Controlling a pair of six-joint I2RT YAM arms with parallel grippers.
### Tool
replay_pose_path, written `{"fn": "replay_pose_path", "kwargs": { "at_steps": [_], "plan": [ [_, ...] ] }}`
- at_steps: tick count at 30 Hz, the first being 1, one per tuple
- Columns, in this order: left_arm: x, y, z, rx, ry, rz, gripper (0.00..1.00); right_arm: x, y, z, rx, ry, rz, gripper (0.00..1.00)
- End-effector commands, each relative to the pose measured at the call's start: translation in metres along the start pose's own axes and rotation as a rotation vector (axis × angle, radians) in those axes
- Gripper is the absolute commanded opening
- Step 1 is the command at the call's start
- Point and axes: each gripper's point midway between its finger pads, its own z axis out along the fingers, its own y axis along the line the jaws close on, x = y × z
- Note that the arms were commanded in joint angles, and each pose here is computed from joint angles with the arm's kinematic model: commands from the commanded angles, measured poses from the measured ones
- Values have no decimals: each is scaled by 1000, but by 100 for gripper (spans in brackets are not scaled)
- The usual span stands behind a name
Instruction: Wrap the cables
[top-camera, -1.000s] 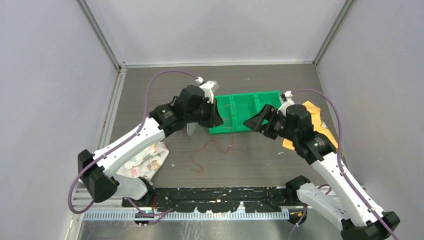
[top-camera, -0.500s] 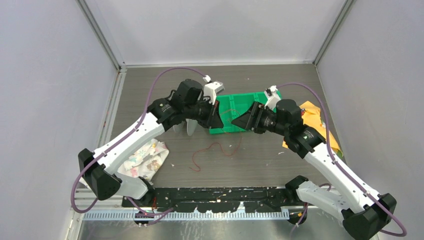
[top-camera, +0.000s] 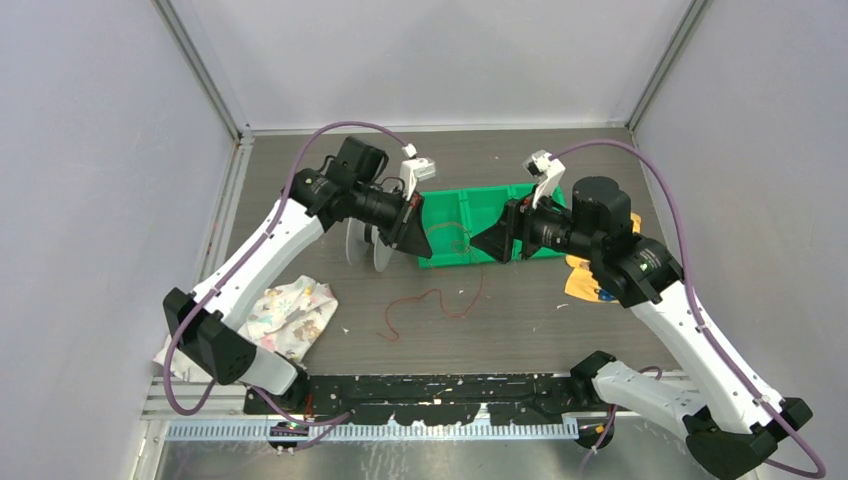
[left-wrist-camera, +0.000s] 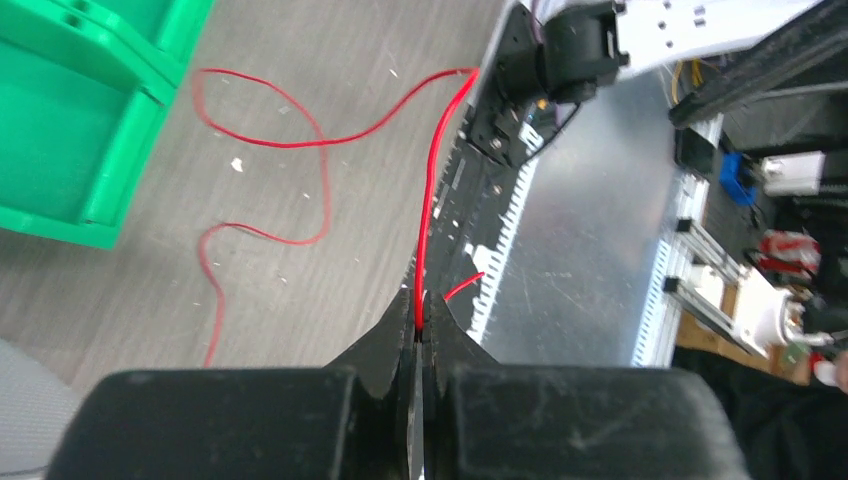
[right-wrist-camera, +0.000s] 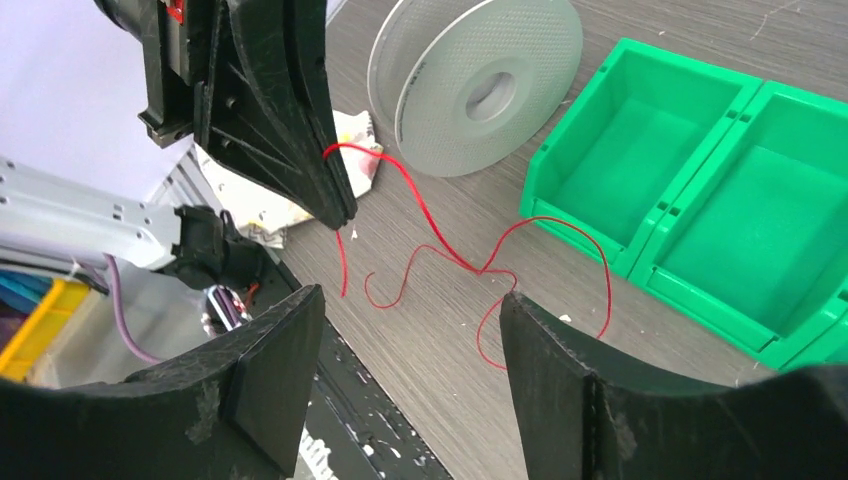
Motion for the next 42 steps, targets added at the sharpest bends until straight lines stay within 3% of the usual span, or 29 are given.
{"fn": "replay_pose_path", "kwargs": {
  "at_steps": [1,6,9,14,19,21,22,24,26,29,33,36,39,42],
  "plan": [
    [5,-28,-5,140,34,21,0,-6,7,15,-83,-9,-113,70],
    [3,-32,-7,150,31,18,0,-8,5,41,-120,11,-104,71],
    [2,-34,-9,153,30,21,0,-8,6,52,-139,31,-97,65],
    [3,-33,-9,151,30,19,0,-6,10,57,-174,62,-82,45],
    [3,-29,-6,144,36,13,0,-1,14,57,-195,71,-43,9],
    [2,-27,-4,139,37,9,0,-2,10,57,-162,53,-15,1],
    [1,-23,-4,121,38,0,0,-4,4,56,-124,34,2,1],
    [1,-13,-6,69,44,-21,26,-11,-14,55,-2,-28,47,1],
    [2,-3,-12,-2,47,-36,41,-17,-27,51,82,-82,95,1],
    [-4,18,-36,-156,-22,-69,47,-24,-26,51,86,-123,159,1],
    [-19,48,-82,-313,-229,-190,48,-27,-27,66,126,-149,199,1],
    [-18,85,-114,-521,-375,-273,55,-26,-26,87,177,-138,206,1],
    [-4,112,-128,-679,-446,-322,61,-25,-25,112,218,-131,223,1],
    [3,121,-131,-730,-501,-338,64,-26,-20,137,225,-136,224,1]
  ]
}}
